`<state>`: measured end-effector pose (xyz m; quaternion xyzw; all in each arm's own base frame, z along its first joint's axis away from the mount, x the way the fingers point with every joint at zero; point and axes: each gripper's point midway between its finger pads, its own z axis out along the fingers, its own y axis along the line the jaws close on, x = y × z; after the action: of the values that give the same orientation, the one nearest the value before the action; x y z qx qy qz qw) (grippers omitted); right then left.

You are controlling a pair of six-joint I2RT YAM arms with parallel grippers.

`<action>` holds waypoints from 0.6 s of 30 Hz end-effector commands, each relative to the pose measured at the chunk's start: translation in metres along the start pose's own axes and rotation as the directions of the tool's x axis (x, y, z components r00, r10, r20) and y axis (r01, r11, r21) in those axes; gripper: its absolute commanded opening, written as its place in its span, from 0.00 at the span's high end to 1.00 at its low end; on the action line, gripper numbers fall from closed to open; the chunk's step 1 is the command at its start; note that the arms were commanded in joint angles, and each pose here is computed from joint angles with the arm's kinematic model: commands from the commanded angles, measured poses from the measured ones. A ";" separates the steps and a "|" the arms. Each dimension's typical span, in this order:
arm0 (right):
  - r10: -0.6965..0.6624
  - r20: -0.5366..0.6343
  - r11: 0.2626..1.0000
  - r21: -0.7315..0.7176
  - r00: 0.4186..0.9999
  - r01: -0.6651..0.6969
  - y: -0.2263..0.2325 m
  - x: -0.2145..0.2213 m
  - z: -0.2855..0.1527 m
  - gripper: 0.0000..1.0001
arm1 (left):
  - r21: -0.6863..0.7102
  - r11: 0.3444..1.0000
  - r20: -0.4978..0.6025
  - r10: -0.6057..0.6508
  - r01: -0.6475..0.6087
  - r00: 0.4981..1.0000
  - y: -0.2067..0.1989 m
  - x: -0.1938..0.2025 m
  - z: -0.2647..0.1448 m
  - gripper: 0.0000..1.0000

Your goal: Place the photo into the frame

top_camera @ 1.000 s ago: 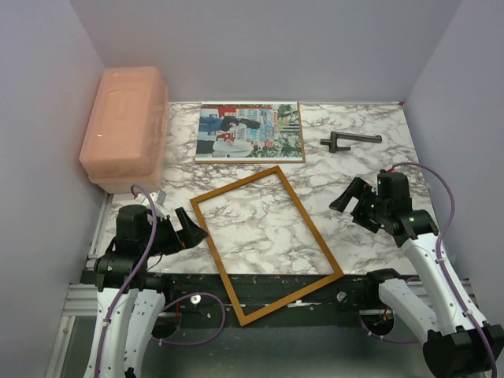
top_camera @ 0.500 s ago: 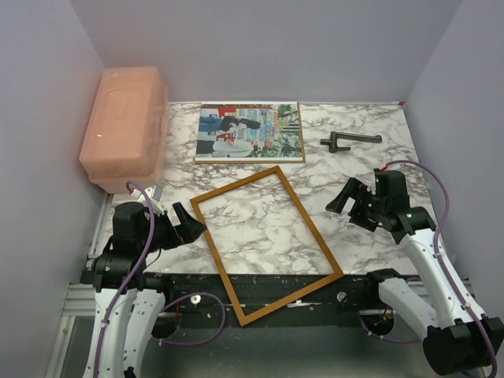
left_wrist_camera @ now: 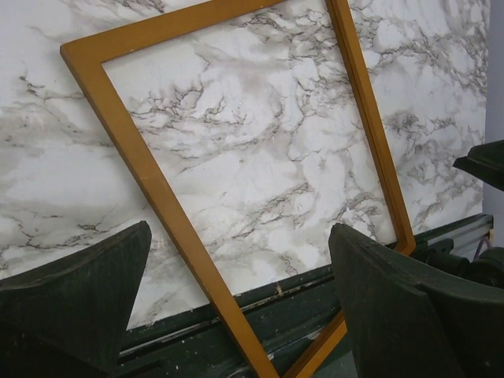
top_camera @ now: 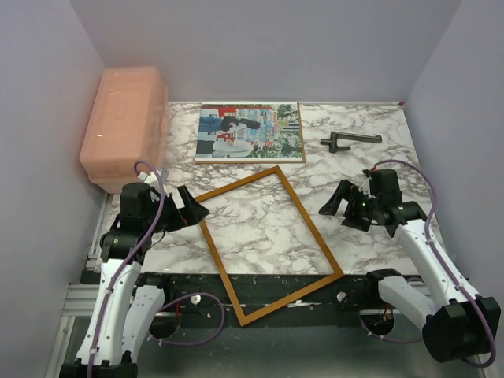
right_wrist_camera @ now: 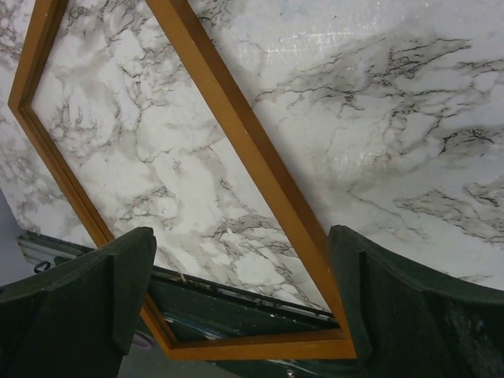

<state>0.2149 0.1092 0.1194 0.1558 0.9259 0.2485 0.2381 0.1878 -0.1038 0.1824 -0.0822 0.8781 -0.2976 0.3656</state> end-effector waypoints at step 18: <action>-0.212 -0.019 0.973 -0.102 0.977 0.209 0.082 -0.021 0.009 0.00 | -0.153 0.984 -0.044 0.085 -0.091 0.995 0.009 -0.022 -0.022 0.01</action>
<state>0.2441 0.1467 0.1580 0.0789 0.9224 0.2882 0.2449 0.1973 -0.0882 0.1818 -0.0839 0.9161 -0.2345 0.3141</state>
